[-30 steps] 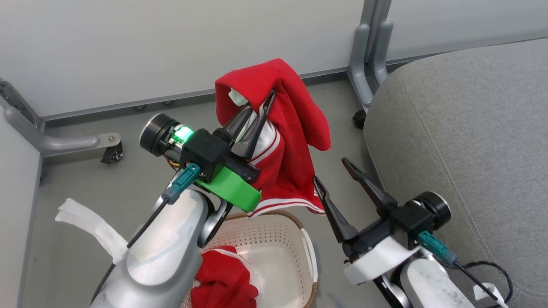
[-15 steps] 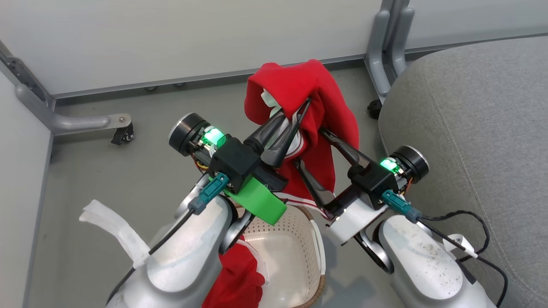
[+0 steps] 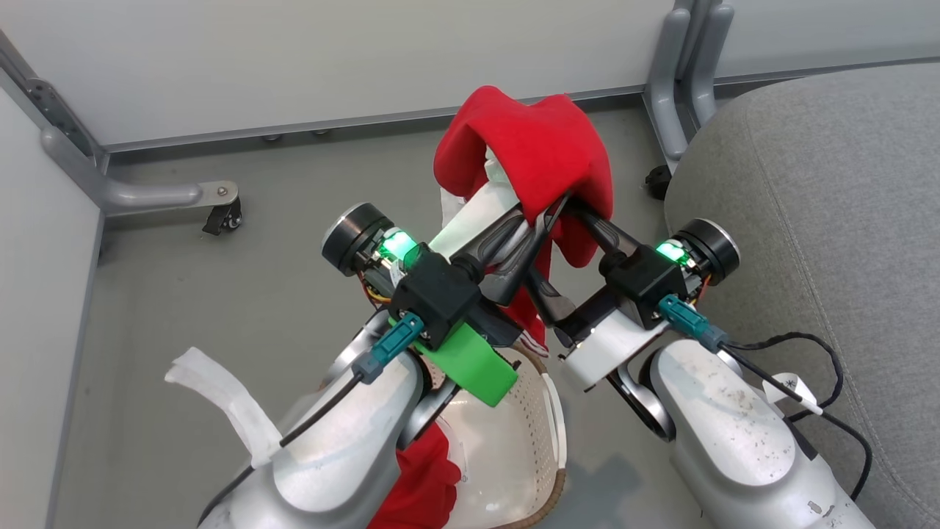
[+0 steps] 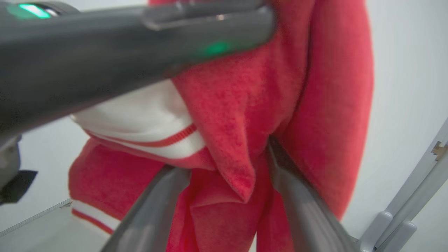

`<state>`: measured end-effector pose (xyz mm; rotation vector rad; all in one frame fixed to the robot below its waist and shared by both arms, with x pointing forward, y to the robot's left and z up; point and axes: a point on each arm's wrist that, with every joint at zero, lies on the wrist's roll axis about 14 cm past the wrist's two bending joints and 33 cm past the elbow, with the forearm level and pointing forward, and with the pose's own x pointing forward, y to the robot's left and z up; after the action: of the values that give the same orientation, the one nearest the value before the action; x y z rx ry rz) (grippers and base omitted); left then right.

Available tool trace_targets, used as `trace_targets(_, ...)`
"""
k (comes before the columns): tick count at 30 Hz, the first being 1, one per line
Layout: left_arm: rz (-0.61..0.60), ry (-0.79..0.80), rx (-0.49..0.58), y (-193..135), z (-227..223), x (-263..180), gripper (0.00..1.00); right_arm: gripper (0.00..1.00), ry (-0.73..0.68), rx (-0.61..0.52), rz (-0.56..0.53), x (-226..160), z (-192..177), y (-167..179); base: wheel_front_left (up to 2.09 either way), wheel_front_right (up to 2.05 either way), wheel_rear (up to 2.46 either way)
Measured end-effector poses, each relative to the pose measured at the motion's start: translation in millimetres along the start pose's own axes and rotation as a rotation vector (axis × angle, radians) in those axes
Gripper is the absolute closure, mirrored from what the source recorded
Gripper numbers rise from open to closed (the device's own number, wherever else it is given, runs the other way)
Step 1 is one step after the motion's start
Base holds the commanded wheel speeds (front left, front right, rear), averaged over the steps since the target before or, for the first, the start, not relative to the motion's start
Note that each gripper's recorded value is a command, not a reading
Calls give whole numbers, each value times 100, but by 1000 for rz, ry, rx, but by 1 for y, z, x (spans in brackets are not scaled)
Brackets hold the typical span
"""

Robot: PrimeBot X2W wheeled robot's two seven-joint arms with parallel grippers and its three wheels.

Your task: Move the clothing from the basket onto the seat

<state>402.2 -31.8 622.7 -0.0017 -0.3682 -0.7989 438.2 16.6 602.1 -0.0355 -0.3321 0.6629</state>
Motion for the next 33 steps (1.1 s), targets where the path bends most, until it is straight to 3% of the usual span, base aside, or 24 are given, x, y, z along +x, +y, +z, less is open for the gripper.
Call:
trace_targets(5, -15, -8, -8, -6, 3, 1, 100, 0, -3, 9, 18, 2, 1, 6, 0, 0, 0)
trace_targets(6, -19, -11, -6, -7, 4, 2, 100, 15, -7, 16, 16, 3, 2, 5, 0, 0, 0)
trace_targets(8, -23, -16, -5, -8, 6, 2, 100, 100, -12, 25, 15, 5, 3, 5, 0, 0, 0)
trace_targets(29, 5, 0, -1, 1, 3, -1, 100, 100, -6, 79, 12, -14, 3, 16, 0, 0, 0)
trace_targets(30, 6, -1, -1, 1, 4, -1, 89, 100, -6, 83, 10, -14, 3, 16, 0, 0, 0)
trace_targets(32, 13, -5, -3, 1, 5, -1, 0, 100, -8, 86, 7, -14, 4, 16, 0, 0, 0)
trace_targets(33, 15, -6, -4, 1, 5, -2, 0, 100, -9, 86, 7, -15, 5, 16, 0, 0, 0)
